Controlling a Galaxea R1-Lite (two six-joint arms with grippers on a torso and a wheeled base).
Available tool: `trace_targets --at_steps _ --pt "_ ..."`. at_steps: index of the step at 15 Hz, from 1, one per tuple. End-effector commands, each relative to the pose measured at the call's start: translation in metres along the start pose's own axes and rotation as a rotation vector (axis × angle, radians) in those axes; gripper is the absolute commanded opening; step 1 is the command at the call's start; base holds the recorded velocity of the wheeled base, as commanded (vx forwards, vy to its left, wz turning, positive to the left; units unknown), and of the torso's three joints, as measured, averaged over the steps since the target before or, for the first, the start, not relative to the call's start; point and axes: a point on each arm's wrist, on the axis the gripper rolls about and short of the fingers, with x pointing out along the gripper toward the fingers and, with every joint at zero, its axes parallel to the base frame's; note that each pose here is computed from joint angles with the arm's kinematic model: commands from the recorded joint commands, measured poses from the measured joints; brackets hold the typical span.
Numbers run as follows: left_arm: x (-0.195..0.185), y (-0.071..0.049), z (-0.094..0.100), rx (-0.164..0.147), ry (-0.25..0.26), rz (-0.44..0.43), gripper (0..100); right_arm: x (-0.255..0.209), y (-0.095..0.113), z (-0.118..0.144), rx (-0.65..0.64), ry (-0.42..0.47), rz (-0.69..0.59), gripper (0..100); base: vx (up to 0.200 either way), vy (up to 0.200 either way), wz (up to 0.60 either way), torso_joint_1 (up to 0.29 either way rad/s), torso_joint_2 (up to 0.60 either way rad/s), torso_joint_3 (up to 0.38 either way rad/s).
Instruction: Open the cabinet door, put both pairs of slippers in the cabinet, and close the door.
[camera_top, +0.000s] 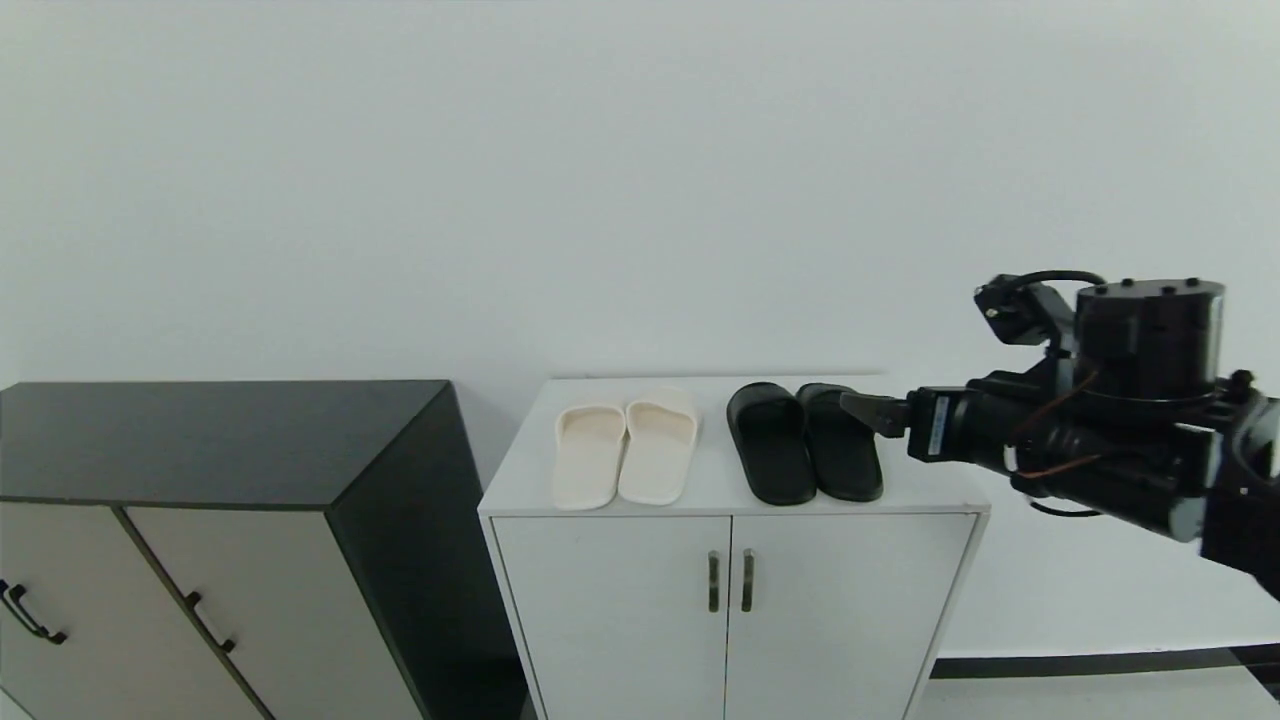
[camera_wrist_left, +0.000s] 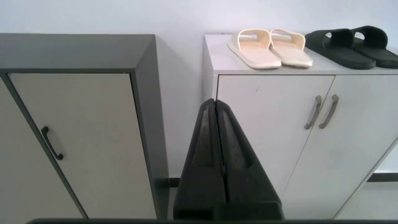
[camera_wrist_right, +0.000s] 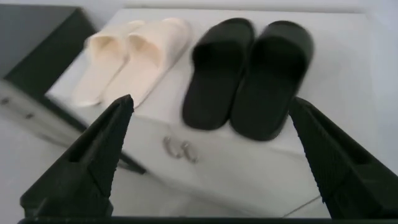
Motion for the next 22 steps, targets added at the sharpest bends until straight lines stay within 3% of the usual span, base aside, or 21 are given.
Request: trace_targets --at_steps 1,7,13,22 --pt "0.0 0.0 0.0 -0.001 0.001 -0.001 0 0.067 0.002 -0.021 -0.007 0.019 -0.079 100 0.0 0.0 0.0 0.0 0.0 0.0" --pt "0.0 0.0 0.0 0.001 0.001 0.001 0 0.138 -0.005 -0.043 -0.017 0.019 -0.193 100 0.0 0.0 0.0 0.0 0.0 0.0" --pt "0.0 0.0 0.0 0.001 0.001 0.001 0 0.167 -0.015 -0.066 -0.037 0.056 -0.238 100 0.0 0.0 0.0 0.0 0.0 0.0" --pt "0.0 0.0 0.0 0.001 0.001 0.001 0 0.216 -0.025 -0.072 -0.061 0.014 -0.302 100 0.0 0.0 0.0 0.0 0.0 0.0"
